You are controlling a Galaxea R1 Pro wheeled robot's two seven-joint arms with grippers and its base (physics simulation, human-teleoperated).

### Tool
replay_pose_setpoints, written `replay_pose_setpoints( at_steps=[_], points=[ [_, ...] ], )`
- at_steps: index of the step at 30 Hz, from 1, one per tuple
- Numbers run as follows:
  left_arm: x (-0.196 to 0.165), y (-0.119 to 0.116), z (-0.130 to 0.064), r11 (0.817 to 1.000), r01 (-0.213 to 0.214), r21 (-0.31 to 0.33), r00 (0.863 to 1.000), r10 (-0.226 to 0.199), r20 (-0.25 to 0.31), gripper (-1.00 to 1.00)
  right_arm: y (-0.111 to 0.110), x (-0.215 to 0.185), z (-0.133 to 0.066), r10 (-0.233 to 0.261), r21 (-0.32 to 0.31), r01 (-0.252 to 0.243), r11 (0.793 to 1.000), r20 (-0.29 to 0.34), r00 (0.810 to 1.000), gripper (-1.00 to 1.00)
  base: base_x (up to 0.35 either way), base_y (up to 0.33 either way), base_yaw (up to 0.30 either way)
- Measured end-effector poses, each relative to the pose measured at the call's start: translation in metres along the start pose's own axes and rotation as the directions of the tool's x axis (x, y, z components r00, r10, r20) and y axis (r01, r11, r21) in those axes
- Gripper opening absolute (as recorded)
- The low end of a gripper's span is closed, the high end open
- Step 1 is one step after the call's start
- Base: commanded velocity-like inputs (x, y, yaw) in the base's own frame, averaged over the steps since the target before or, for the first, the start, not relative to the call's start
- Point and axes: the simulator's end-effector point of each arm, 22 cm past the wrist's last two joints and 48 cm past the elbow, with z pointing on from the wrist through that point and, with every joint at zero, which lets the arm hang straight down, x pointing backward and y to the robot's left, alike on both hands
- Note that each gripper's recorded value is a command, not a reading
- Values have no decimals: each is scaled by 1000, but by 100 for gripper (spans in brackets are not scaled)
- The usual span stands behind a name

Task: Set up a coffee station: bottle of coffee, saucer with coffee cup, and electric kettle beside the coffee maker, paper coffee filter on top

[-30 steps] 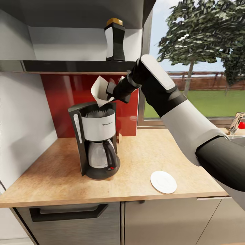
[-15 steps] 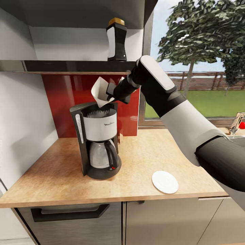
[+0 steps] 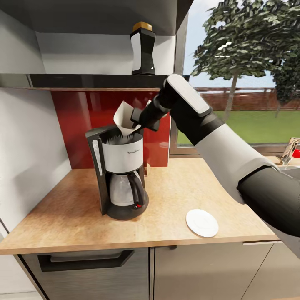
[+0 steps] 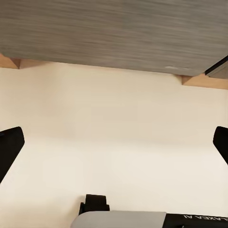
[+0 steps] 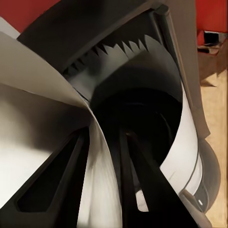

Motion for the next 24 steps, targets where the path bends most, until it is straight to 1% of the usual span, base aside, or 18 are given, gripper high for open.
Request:
replay_pose_setpoints(
  at_steps=[4, 24],
  points=[
    [0, 0, 0, 1000, 0, 0, 1000, 0, 0, 100, -2, 3, 3, -12, 14, 13, 1000, -2, 1000, -100, 0, 0, 0],
    [0, 0, 0, 1000, 0, 0, 1000, 0, 0, 100, -4, 4, 4, -13, 20, 13, 1000, -5, 1000, -100, 0, 9, 0]
  ],
)
